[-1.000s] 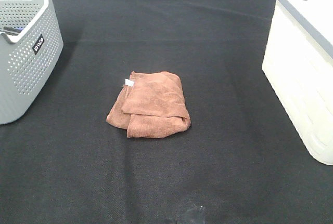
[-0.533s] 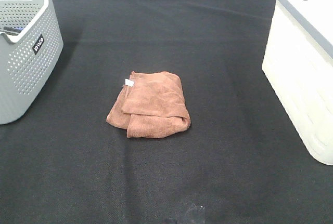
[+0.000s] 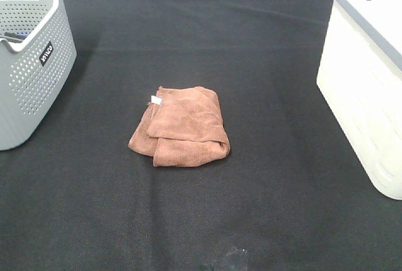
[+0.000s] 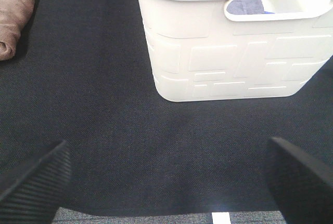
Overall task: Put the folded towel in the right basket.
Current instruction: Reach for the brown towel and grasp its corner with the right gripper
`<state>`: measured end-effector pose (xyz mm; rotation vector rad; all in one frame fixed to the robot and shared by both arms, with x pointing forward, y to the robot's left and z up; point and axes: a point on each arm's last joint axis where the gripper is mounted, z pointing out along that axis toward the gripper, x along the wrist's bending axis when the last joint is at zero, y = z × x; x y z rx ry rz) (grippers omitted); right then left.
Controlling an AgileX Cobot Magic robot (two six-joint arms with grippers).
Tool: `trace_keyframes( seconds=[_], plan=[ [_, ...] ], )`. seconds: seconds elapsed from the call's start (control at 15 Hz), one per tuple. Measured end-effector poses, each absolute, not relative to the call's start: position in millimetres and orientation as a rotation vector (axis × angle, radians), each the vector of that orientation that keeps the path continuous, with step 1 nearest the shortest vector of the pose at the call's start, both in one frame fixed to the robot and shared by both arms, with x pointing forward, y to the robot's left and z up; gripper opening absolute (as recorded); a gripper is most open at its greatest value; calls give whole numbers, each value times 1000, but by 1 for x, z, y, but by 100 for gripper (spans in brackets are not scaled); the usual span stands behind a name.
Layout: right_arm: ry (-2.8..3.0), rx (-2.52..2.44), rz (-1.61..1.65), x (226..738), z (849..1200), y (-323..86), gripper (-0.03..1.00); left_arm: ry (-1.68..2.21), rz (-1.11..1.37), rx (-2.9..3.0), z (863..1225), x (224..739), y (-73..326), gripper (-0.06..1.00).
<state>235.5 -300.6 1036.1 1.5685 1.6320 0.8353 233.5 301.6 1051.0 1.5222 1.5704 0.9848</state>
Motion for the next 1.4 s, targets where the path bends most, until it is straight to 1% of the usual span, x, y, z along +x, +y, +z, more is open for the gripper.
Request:
trace_keyframes(
  seconds=[1.4],
  plan=[
    [1632, 1569, 836, 236, 1036, -301, 97, 1570, 985, 1522, 1051, 234, 302, 99]
  ],
)
